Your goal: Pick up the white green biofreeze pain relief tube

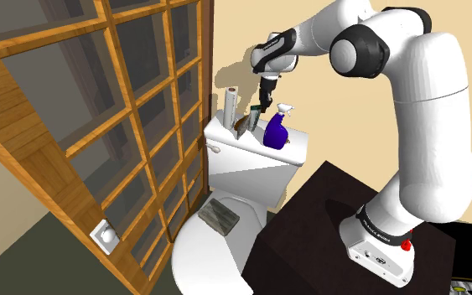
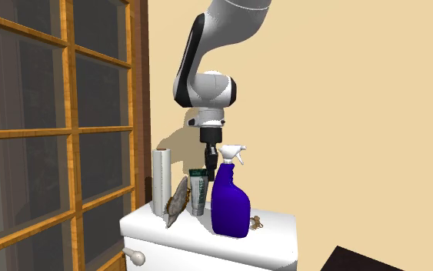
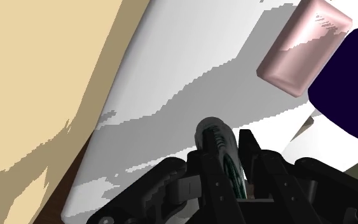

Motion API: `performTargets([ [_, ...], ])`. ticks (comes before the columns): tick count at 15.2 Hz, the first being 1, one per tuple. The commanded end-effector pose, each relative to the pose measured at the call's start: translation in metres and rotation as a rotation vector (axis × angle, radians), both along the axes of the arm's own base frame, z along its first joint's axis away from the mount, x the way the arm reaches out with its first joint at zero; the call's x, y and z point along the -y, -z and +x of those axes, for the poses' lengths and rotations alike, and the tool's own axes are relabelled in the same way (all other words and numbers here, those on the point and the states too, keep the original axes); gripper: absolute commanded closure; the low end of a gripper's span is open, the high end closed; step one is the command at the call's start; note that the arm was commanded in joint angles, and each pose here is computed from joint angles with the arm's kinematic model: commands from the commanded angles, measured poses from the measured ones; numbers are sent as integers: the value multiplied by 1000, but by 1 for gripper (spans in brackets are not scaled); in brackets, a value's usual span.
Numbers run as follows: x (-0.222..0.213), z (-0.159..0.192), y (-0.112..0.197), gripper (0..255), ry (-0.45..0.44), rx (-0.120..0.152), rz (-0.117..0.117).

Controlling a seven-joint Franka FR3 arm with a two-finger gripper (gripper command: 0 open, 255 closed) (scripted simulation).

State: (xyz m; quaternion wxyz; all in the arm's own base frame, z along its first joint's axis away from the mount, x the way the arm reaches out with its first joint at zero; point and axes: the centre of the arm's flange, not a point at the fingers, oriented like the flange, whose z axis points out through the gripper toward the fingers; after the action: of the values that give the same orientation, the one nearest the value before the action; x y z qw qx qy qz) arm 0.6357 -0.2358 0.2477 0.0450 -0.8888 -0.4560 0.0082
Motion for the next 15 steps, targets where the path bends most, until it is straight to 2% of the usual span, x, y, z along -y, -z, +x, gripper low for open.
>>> performTargets([
  [1,0,0,0,255,0,0,0],
  [6,-1,0,0,255,0,0,0],
  [15,-1,0,-48,255,0,0,0],
])
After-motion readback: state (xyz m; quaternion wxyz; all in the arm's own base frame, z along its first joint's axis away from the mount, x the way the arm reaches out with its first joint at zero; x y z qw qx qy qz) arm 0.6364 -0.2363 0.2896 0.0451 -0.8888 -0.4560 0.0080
